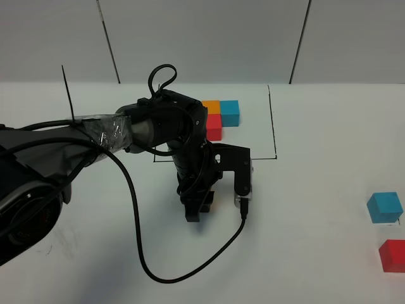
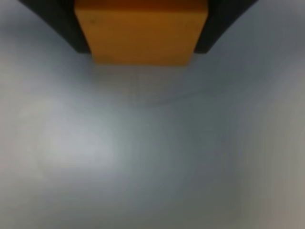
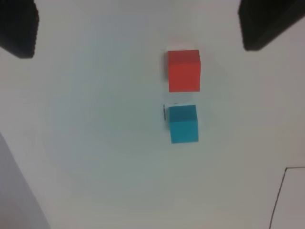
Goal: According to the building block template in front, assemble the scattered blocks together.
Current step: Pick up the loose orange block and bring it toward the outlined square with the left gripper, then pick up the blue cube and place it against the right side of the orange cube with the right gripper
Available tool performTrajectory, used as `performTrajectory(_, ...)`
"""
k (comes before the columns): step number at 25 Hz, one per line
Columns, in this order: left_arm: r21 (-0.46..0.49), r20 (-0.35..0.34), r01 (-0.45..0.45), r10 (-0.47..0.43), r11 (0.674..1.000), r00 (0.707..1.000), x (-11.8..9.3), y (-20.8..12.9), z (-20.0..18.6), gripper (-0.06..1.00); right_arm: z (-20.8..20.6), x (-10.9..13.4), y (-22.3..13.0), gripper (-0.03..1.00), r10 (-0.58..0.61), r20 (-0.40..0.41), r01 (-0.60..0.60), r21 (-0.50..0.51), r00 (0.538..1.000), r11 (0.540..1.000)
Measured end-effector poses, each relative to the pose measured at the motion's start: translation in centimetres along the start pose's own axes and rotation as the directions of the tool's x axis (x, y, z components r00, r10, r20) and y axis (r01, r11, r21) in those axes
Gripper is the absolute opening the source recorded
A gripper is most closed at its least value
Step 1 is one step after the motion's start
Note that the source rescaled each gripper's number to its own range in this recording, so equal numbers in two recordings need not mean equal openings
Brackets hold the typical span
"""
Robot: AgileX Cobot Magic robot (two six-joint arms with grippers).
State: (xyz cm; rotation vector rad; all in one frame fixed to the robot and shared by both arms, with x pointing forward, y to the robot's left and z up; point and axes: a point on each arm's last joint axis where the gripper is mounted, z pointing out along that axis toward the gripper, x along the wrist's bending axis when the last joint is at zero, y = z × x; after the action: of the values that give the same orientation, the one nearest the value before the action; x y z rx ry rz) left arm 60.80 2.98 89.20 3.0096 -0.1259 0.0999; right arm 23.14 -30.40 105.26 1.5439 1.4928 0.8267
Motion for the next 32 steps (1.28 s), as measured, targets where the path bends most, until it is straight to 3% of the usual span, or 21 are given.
performTrajectory(13,-0.003,0.002,0.001,-0.001,1.000,1.000,0.0,0.0,0.1,0.02,0.0,0.0,0.0,0.83,0.000,0.000,0.000,0.000,1.000,1.000)
performTrajectory(15,-0.003,0.002,0.003,-0.003,1.000,1.000,0.0,0.0,0.1,0.13,0.0,0.0,0.0,0.83,0.000,0.000,0.000,0.000,1.000,1.000)
performTrajectory(20,-0.010,-0.010,0.020,-0.020,1.000,1.000,0.6,0.5,-1.3,0.76,0.0,0.0,0.0,0.83,0.000,0.000,0.000,0.000,1.000,1.000)
performTrajectory(22,-0.022,-0.028,0.051,-0.051,0.998,0.998,0.9,0.8,-3.1,0.93,0.0,0.0,0.0,0.83,0.000,0.000,0.000,0.000,1.000,1.000)
performTrajectory(24,-0.040,-0.067,0.088,-0.090,0.995,0.994,1.3,1.2,-5.6,1.00,0.0,0.0,0.0,0.83,0.000,0.000,0.000,0.000,1.000,1.000)
performTrajectory(28,-0.069,-0.208,0.130,-0.141,0.989,0.968,1.6,1.2,-12.5,0.99,0.0,0.0,0.0,0.83,0.000,0.000,0.000,0.000,1.000,1.000)
performTrajectory(32,-0.084,-0.376,0.214,-0.230,0.973,0.898,0.4,-0.2,-20.5,0.93,0.0,0.0,0.0,0.83,0.000,0.000,0.000,0.000,1.000,1.000)
